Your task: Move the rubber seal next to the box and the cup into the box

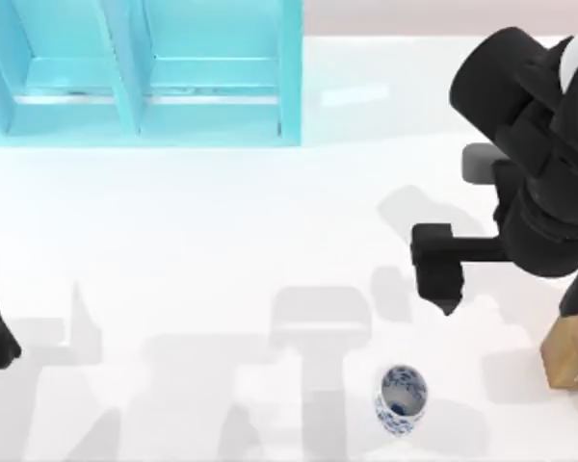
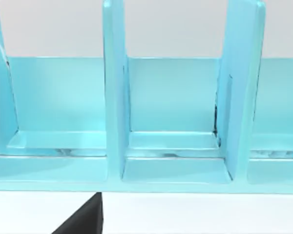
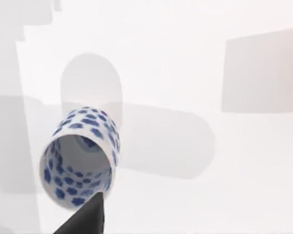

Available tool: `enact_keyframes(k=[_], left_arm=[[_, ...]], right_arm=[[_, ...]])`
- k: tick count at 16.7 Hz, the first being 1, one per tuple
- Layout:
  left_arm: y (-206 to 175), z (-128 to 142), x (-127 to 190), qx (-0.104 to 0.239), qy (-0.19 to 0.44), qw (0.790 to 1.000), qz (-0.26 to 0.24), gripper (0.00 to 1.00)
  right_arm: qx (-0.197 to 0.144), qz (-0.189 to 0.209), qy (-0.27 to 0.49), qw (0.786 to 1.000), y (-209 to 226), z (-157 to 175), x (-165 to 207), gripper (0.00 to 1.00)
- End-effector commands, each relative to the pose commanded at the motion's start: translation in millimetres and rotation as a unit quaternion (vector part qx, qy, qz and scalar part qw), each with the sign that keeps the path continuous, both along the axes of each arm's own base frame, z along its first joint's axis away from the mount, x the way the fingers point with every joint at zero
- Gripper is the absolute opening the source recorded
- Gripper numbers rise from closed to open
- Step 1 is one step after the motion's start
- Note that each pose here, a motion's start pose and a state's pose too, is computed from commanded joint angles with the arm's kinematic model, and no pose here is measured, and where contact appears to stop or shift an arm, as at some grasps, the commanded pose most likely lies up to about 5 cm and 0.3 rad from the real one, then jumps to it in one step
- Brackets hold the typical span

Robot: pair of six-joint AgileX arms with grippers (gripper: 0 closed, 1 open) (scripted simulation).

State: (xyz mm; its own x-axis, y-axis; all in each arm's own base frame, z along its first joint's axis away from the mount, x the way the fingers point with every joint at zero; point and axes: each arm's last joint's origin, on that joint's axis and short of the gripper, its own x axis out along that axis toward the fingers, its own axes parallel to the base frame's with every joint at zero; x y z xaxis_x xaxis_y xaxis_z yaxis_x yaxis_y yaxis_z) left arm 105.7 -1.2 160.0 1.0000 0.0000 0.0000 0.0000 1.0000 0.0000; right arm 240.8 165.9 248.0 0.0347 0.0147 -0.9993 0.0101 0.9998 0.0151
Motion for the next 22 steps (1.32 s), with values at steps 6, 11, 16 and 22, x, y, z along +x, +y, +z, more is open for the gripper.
enact_keyframes(k=[6,11,16,22], left_arm=[[0.0,0.0,0.0,0.000,0.000,1.000,0.000,1.00],[0.0,0.0,0.0,0.000,0.000,1.000,0.000,1.00],[0.0,0.0,0.0,0.000,0.000,1.000,0.000,1.00],[0.0,0.0,0.0,0.000,0.000,1.000,0.000,1.00]], right_arm=[[-0.007,0.000,0.018,1.000,53.3,-29.0,-26.4,1.00],[-0.007,0.000,0.018,1.000,52.5,-32.5,-25.7,1.00],[-0.006,0.000,0.016,1.000,54.8,-77.0,-24.0,1.00],[-0.007,0.000,0.018,1.000,53.3,-109.0,-26.5,1.00]])
